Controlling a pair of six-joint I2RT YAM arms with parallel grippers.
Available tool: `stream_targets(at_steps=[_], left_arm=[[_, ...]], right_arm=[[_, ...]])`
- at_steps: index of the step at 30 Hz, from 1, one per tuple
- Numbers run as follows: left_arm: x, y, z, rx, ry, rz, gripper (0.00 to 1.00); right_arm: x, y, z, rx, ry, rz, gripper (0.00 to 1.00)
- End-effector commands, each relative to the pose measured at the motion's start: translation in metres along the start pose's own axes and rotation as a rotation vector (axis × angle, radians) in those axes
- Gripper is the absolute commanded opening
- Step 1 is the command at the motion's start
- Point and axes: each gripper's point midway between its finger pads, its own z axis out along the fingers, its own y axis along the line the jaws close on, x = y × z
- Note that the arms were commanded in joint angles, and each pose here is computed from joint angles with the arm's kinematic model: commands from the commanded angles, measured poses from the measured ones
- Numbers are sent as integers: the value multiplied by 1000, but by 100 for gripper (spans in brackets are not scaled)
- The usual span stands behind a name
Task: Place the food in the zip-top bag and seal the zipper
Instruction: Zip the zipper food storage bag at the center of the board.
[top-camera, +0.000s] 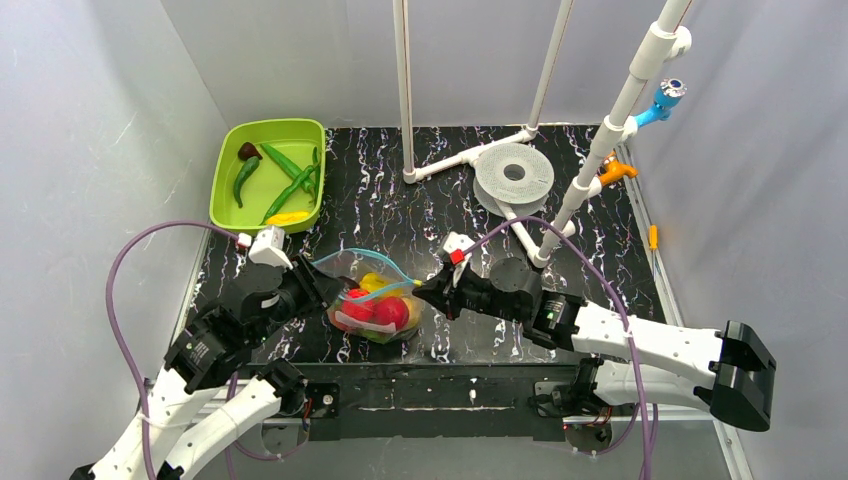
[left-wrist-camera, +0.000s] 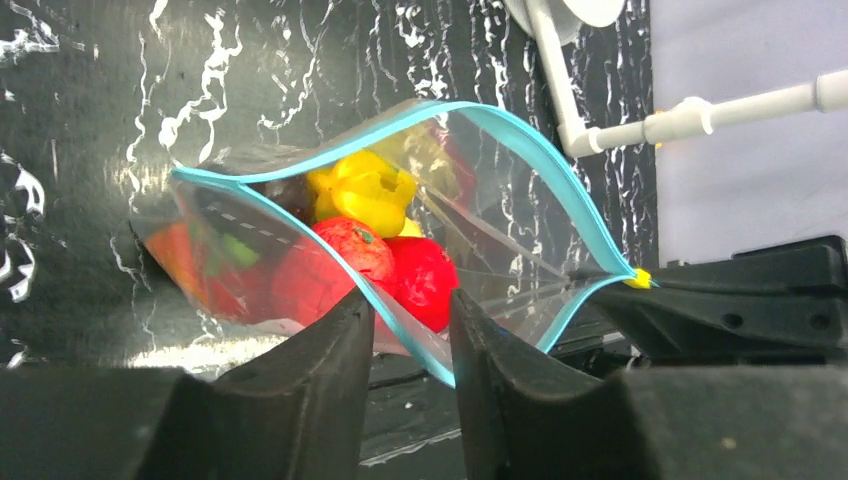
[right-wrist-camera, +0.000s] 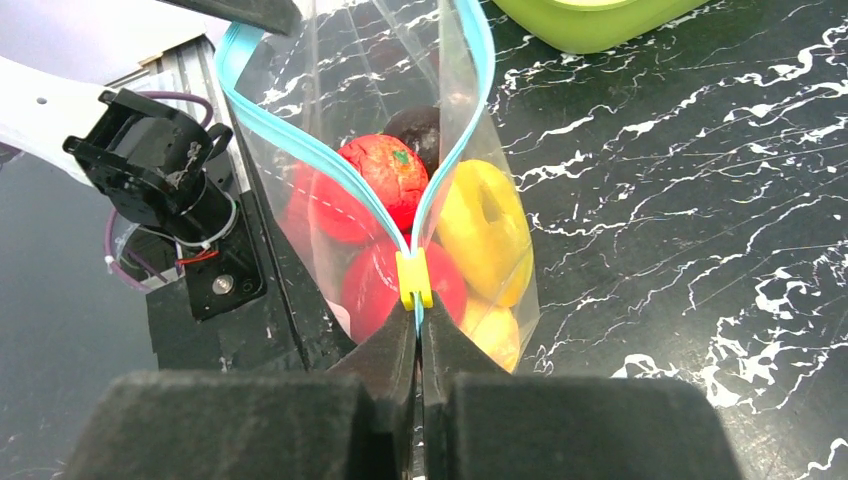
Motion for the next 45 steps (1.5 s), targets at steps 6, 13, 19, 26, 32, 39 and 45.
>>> stream_targets(at_steps=[6,13,19,26,32,39,45], left_arm=[[-26,-80,-41,430,-52,478,64],[9,-140,-27,802,150,764,72],[18,-161,5,926,150,939,71],[37,-162,25,1025,158,1027,61],[59,-157,26,1100,276,1001,56],[70,-149,30,1105,328,990,57],[72,-146,37,1085,336,992,30]], right_arm=[[-29,-1,-14,-98,-56,15,1],[-28,3,-16,-216,28,20,1],[-27,15,-19,-282,49,34,1],[-29,18,-22,-294,28,45,1],[-30,16,-24,-280,17,39,1],[-32,13,-26,-261,3,32,1],[-29,12,-26,-254,9,38,1]])
